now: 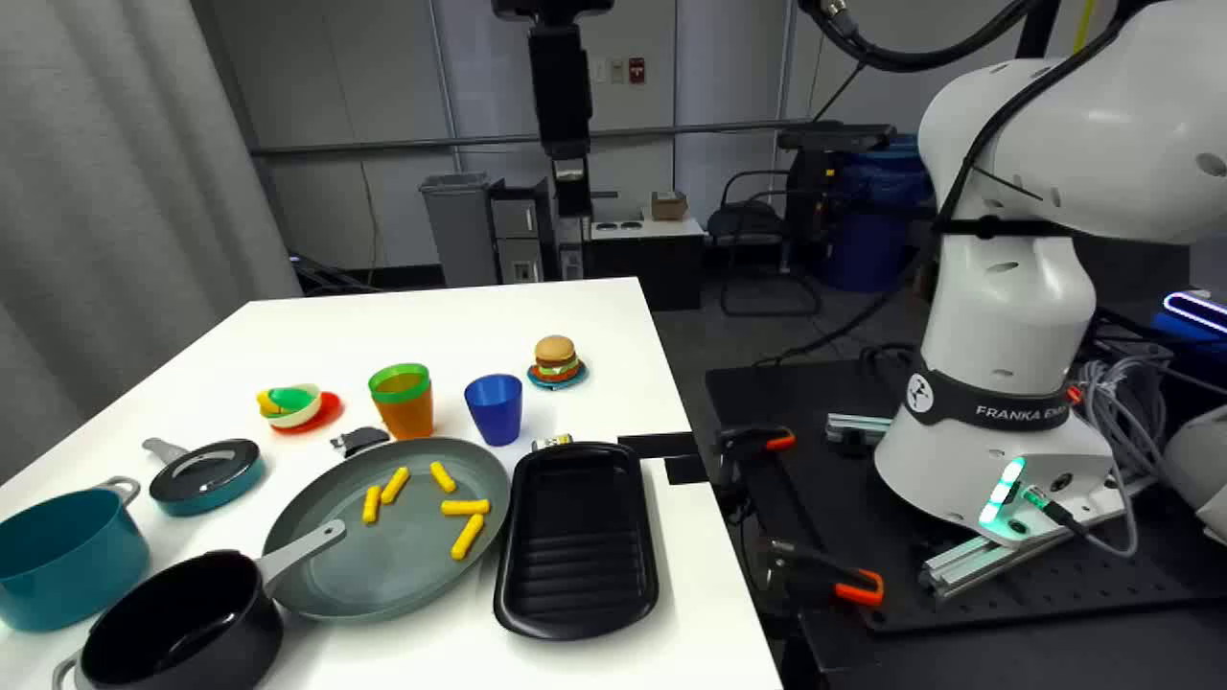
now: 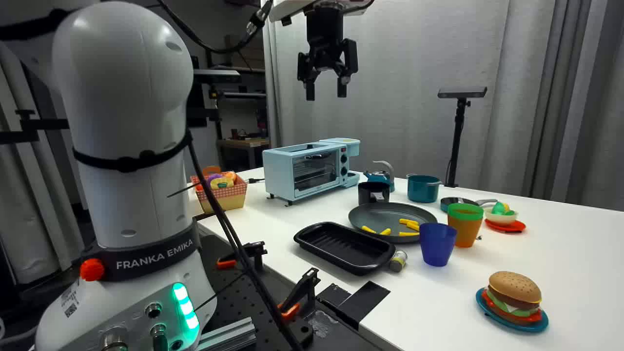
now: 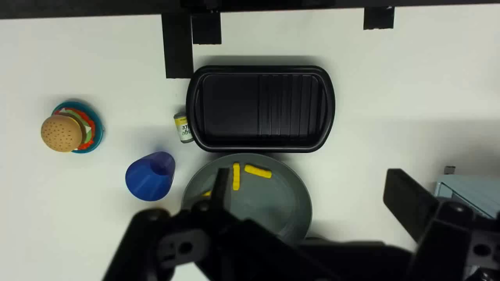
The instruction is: Open the 3 in 1 machine's oven door
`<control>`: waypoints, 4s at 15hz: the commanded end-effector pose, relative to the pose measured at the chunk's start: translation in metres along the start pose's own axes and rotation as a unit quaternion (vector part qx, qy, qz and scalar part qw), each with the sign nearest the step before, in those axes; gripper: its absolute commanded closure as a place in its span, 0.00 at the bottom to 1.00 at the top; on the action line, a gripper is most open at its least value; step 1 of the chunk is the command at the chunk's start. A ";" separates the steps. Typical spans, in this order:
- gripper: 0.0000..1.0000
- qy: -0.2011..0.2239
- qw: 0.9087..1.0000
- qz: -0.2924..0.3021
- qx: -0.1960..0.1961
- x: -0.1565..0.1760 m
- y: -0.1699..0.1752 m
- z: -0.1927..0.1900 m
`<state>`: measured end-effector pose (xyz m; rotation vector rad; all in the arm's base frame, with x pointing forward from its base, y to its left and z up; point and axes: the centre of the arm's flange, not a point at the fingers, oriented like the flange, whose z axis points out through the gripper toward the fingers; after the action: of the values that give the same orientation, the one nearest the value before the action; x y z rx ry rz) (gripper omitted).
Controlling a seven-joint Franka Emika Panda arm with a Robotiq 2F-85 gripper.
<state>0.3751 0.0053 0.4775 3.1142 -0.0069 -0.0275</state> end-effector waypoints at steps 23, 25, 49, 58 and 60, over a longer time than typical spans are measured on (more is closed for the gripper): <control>0.00 -0.001 1.000 0.000 0.000 0.000 0.000 0.001; 0.00 -0.001 1.000 0.000 0.000 0.000 0.000 0.001; 0.00 0.002 1.000 -0.021 0.004 0.037 0.001 0.003; 0.00 0.014 0.999 -0.044 0.002 0.073 -0.010 0.016; 0.00 0.018 0.999 -0.049 0.001 0.083 -0.018 0.017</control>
<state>0.4372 0.0127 0.4573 3.1114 0.1040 0.0067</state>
